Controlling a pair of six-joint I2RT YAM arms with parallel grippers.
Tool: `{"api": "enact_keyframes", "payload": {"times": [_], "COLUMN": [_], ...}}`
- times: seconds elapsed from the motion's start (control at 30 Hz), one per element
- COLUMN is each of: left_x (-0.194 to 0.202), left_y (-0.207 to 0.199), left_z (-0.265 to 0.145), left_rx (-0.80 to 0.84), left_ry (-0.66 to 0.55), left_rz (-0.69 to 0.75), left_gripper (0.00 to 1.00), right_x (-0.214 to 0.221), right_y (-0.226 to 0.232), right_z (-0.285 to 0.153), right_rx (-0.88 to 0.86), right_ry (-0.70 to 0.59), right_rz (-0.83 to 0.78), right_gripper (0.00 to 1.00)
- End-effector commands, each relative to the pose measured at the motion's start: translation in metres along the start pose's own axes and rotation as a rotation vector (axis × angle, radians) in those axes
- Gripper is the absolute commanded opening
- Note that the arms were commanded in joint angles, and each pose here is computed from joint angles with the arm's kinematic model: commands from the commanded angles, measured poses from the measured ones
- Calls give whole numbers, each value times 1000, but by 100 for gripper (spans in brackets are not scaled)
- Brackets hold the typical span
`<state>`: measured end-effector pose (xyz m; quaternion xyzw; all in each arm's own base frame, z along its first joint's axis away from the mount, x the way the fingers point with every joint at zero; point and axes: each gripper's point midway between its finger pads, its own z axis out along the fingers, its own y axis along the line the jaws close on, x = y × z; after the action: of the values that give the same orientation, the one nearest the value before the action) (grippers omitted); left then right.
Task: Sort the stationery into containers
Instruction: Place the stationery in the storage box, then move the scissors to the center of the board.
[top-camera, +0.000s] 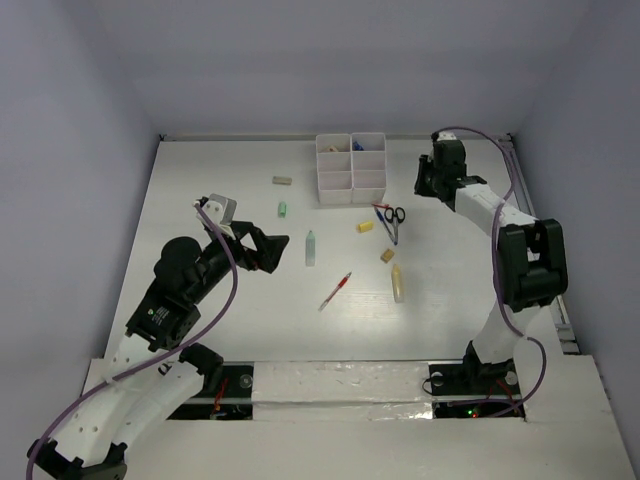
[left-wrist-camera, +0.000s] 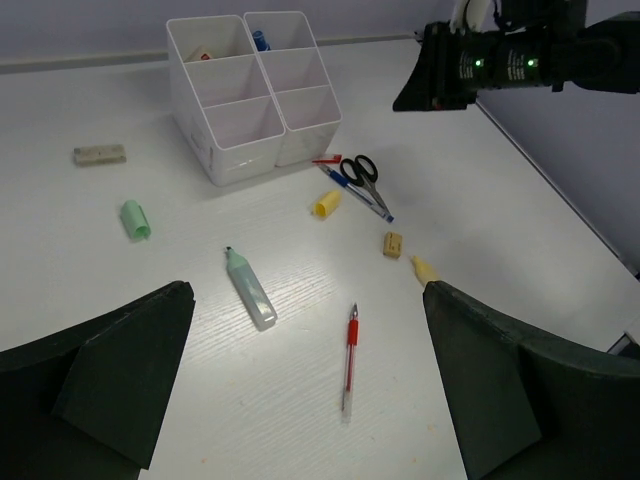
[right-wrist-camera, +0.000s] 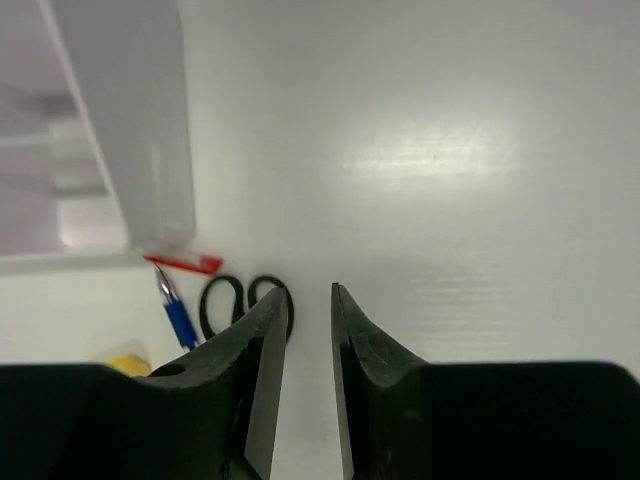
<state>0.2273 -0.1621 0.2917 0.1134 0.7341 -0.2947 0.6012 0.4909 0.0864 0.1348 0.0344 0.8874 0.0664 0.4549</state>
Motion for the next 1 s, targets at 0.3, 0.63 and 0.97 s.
{"api": "enact_keyframes", "payload": {"times": [0.3, 0.63, 0.97], "left_x": [-5, -6, -7], "left_y": [-2, -3, -3], "left_z": [1, 1, -1], "left_rx": [18, 20, 22], "left_ry": [-27, -29, -35], "left_rz": [8, 9, 9], "left_gripper": [99, 99, 99], "right_x": [73, 95, 107], "right_y": [23, 7, 5], "right_z": [24, 45, 52], "right_rx": [-165, -75, -15], "right_ry": [304, 385, 438], "right_rz": [-9, -19, -80], "right_gripper": [40, 37, 22]}}
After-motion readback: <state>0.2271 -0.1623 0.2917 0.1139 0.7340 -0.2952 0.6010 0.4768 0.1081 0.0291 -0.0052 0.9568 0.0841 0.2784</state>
